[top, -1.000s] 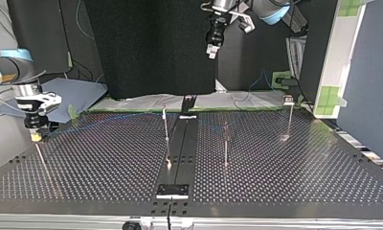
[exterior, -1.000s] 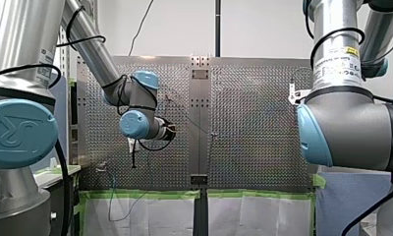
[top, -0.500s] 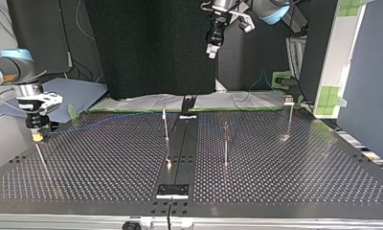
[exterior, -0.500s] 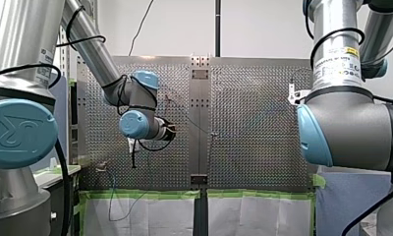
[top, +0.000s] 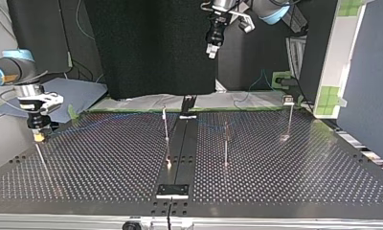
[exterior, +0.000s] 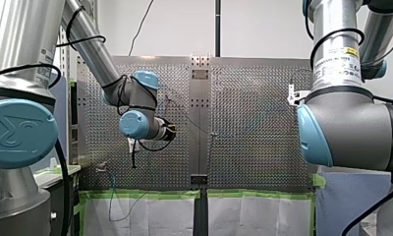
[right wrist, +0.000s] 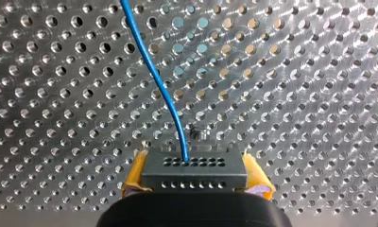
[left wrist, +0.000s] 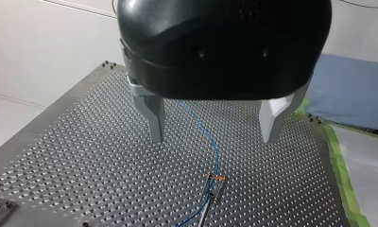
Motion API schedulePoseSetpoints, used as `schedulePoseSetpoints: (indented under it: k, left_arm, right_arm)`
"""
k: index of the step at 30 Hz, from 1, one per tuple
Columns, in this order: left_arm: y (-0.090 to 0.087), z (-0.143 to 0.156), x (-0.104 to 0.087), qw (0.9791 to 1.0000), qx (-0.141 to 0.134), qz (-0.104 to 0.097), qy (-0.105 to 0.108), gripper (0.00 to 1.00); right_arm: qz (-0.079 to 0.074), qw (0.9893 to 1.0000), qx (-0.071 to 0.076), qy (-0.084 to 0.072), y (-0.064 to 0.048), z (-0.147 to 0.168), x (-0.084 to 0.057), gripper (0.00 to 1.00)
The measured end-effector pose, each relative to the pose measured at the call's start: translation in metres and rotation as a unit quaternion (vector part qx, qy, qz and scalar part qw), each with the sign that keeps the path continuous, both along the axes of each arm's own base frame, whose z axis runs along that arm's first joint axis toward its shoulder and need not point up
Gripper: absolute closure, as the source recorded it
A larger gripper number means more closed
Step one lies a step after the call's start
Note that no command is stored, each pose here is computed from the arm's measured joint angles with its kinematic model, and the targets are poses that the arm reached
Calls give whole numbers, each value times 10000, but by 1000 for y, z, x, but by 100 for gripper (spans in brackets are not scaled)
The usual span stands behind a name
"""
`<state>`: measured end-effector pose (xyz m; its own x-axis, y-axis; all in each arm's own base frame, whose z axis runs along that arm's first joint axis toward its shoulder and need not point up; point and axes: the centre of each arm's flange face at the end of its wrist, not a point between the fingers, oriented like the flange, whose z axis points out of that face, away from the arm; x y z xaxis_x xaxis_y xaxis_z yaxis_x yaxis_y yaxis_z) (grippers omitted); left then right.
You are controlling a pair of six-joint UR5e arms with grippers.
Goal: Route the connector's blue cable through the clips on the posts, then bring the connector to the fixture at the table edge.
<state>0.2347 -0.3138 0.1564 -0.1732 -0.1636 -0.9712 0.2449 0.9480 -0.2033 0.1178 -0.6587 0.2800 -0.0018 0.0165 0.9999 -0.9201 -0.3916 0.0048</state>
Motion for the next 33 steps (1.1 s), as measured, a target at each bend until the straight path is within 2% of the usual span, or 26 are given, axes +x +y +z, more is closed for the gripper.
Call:
schedulePoseSetpoints:
  k: [16,33]
  left_arm:
    - [0,0,1,10000,-7,2,-1,2]
    - [0,0,1,10000,-14,18,-2,2]
  right_arm:
    - [58,9999,-81,-125,-4,0,0,100]
    - [97,9998,-105,-165,-7,0,1,100]
